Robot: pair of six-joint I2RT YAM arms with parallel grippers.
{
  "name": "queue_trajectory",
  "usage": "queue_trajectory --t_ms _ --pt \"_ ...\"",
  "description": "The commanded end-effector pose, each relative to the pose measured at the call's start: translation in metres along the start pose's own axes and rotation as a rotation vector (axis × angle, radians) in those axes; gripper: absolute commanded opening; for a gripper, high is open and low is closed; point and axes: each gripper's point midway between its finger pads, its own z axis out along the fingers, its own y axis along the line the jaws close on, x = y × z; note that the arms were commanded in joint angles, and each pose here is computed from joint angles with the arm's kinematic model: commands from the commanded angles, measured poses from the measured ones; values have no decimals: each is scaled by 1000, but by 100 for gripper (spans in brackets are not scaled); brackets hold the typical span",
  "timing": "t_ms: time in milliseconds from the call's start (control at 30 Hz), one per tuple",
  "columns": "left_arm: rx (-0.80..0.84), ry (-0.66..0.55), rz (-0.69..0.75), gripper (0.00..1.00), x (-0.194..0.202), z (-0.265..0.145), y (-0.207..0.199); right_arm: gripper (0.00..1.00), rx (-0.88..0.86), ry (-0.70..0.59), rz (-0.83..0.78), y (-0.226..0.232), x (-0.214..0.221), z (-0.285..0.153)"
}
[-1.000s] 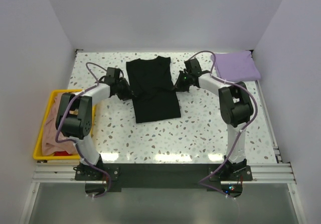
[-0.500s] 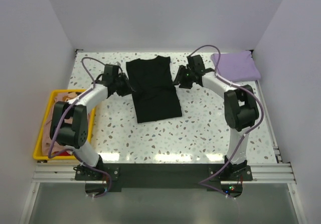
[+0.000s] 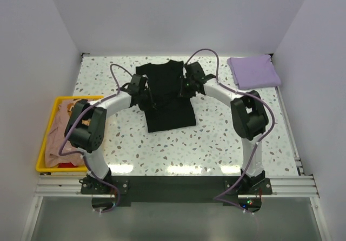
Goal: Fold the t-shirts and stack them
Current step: Fold the tshirt
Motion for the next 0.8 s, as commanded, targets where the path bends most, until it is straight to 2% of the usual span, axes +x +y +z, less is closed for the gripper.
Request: queue_trajectory --t_ms 0,200,367,600,767 --pt "-7 -14 2 0 -20 13 -7 15 2 3 -44 3 -11 5" --pt "-60 -49 -14 0 -49 26 3 15 33 46 -72 -4 -13 27" --pt "-102 -77 -64 0 -72 31 30 15 53 33 -50 -19 -26 37" --pt "-160 -11 -78 0 -59 55 60 16 45 51 -15 -33 -29 51" --pt "-164 -12 -101 0 -61 57 70 20 -14 63 30 -38 -29 54"
